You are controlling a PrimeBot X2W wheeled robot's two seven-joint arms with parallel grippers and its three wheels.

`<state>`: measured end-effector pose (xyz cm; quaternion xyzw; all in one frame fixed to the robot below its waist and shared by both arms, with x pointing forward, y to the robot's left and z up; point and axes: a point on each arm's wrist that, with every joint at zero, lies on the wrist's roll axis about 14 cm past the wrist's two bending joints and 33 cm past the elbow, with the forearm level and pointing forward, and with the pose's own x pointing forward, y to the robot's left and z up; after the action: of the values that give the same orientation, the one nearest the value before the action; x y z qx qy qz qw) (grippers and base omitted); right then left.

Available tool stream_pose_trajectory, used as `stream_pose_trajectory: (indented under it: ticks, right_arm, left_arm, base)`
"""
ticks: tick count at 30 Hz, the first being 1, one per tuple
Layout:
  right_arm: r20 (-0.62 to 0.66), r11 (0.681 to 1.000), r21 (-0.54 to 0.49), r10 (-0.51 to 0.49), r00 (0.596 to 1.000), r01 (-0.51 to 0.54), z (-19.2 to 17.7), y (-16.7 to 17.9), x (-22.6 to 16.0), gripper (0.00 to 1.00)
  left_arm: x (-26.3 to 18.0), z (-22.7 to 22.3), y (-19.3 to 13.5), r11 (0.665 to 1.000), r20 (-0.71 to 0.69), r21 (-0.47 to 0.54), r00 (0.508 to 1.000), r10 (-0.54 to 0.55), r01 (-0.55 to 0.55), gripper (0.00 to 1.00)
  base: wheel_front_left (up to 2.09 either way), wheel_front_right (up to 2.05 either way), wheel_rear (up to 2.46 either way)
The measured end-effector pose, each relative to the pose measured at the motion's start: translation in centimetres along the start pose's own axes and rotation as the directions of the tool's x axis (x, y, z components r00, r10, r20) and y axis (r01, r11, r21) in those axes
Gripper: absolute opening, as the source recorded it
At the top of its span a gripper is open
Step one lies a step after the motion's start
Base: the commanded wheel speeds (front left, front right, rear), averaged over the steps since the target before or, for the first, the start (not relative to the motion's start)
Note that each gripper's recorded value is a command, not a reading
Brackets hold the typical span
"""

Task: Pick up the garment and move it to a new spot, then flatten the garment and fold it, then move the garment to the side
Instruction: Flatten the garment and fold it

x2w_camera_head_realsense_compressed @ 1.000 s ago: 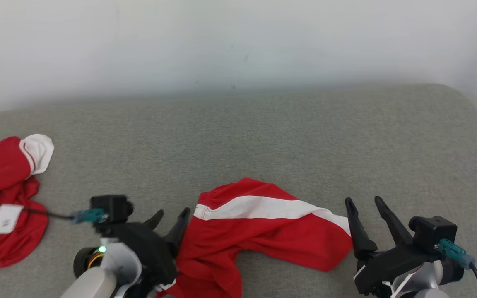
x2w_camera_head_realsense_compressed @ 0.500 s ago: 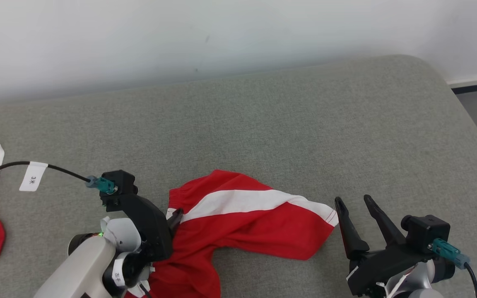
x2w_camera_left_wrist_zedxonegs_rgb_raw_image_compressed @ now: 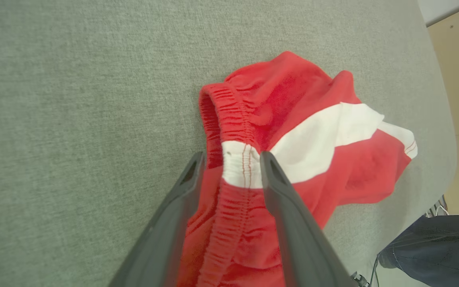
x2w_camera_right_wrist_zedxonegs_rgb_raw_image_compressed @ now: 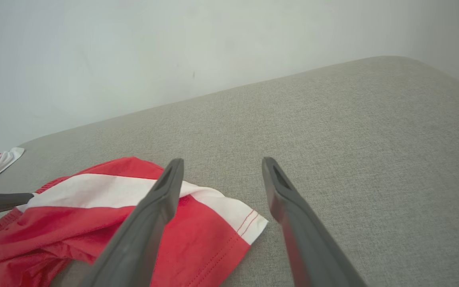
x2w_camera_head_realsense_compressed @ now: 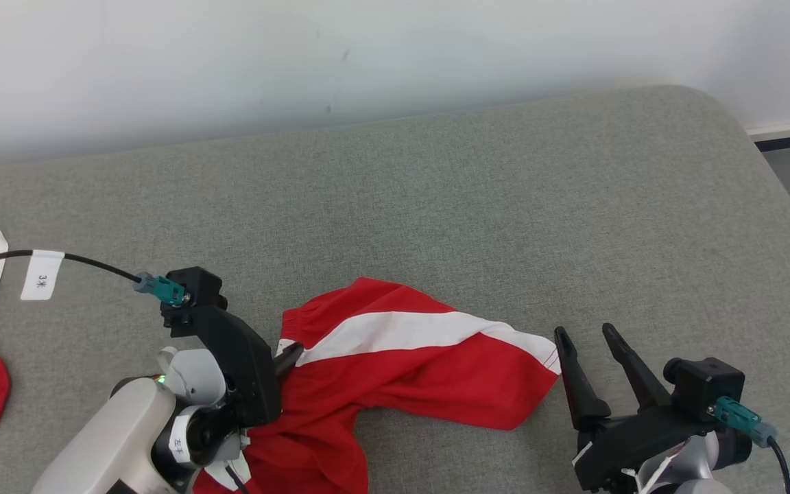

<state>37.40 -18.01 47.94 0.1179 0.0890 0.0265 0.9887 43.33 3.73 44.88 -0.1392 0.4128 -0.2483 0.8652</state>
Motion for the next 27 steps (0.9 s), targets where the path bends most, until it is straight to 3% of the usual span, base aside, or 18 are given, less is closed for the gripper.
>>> stream_pose_trajectory:
  ticks: [3, 7, 8, 9, 14, 22, 27]
  right_arm:
    - [-0.006, 1.000, 0.000, 0.006, 1.000, -0.006, -0.2, 0.2, 0.1, 1.00]
    - [-0.002, 1.000, -0.003, 0.006, 1.000, -0.006, 0.0, 0.2, 0.3, 1.00]
    - [0.001, 1.000, -0.004, 0.003, 1.000, -0.003, 0.1, 0.1, 0.4, 1.00]
    - [0.002, 1.000, -0.003, 0.000, 1.000, 0.000, 0.1, 0.0, 0.4, 1.00]
    - [-0.019, 0.999, -0.015, -0.047, 0.999, 0.046, 0.0, -1.6, 0.3, 1.00]
    - [-0.224, 0.987, -0.088, -0.153, 0.963, 0.137, -2.1, -4.9, 0.3, 1.00]
    - [-0.311, 0.989, -0.109, -0.134, 0.941, 0.105, -3.4, -4.1, 1.4, 1.00]
  left_arm:
    - [0.4, -0.5, -0.2, 1.000, -0.021, -0.013, 1.000, -0.009, 0.008, 0.62]
    - [0.9, -0.5, -0.2, 1.000, -0.033, -0.010, 0.999, -0.004, 0.004, 0.38]
    - [1.0, -0.4, -0.1, 1.000, -0.034, -0.009, 0.999, -0.004, 0.003, 0.24]
    - [1.1, -0.4, -0.1, 1.000, -0.036, -0.007, 0.999, -0.002, 0.001, 0.00]
    - [1.1, 0.0, 0.4, 1.000, -0.001, 0.020, 1.000, 0.023, -0.023, 0.00]
    - [0.5, -0.7, 0.0, 1.000, 0.075, -0.006, 0.997, 0.022, -0.022, 0.00]
    - [0.3, -1.5, -0.3, 0.999, 0.089, -0.039, 0.996, 0.008, -0.005, 0.00]
  base:
    - [0.00, 0.00, 0.00]
    - [0.00, 0.00, 0.00]
    - [0.00, 0.00, 0.00]
    - [0.00, 0.00, 0.00]
    - [0.00, 0.00, 0.00]
    - [0.00, 0.00, 0.00]
    - [0.00, 0.00, 0.00]
